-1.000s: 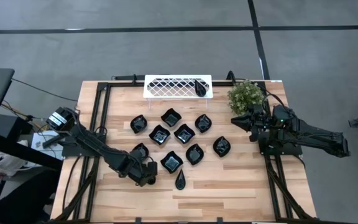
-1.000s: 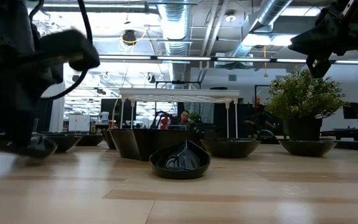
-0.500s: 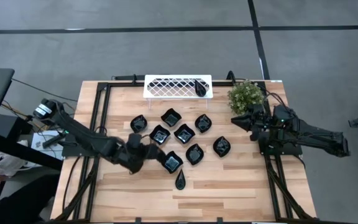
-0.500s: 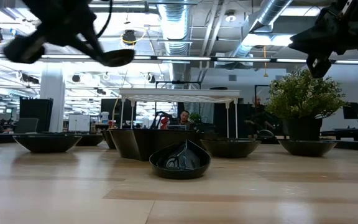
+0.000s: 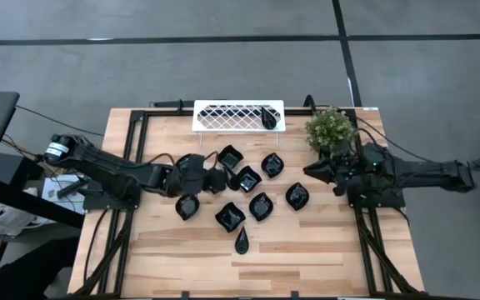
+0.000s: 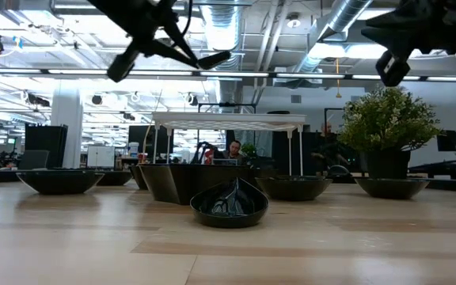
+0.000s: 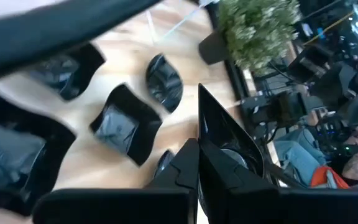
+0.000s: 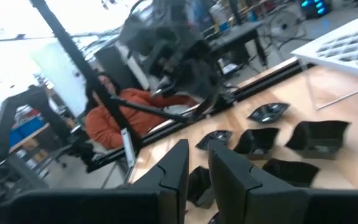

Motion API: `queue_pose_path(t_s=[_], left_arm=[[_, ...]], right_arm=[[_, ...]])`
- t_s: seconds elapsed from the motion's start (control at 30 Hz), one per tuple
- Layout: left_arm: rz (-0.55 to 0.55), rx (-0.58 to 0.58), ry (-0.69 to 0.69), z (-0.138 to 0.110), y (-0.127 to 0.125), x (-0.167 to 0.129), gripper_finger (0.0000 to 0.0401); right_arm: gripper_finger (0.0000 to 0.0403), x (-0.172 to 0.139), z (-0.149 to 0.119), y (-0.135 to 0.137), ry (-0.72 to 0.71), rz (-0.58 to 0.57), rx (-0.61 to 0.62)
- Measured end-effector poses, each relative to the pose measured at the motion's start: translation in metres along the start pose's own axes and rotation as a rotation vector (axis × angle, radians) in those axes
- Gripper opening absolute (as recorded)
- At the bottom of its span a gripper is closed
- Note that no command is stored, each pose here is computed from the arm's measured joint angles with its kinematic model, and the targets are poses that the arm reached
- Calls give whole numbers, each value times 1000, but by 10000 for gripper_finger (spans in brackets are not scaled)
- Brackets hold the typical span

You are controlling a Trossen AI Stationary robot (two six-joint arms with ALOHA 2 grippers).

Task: Pick & Place Mini shaped plates
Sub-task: Stack the drop-shaped plate on top of the other drop-shaped plates on the shelf

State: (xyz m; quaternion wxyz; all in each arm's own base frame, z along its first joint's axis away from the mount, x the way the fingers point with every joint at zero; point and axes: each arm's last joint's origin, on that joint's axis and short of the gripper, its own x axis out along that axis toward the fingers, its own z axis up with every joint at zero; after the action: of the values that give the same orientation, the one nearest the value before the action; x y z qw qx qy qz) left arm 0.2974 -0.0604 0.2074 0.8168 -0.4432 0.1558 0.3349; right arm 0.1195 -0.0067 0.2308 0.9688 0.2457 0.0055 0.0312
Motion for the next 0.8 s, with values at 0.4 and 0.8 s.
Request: queue_pose_path(t_s=[0.4, 0.8], left_arm=[[-6, 64, -35, 16, 1, 10, 5], [20, 143, -88, 25, 3, 15, 5]], right_arm=[[56, 47, 25, 16, 126, -63, -166], [56, 108, 49, 20, 231, -200, -327]])
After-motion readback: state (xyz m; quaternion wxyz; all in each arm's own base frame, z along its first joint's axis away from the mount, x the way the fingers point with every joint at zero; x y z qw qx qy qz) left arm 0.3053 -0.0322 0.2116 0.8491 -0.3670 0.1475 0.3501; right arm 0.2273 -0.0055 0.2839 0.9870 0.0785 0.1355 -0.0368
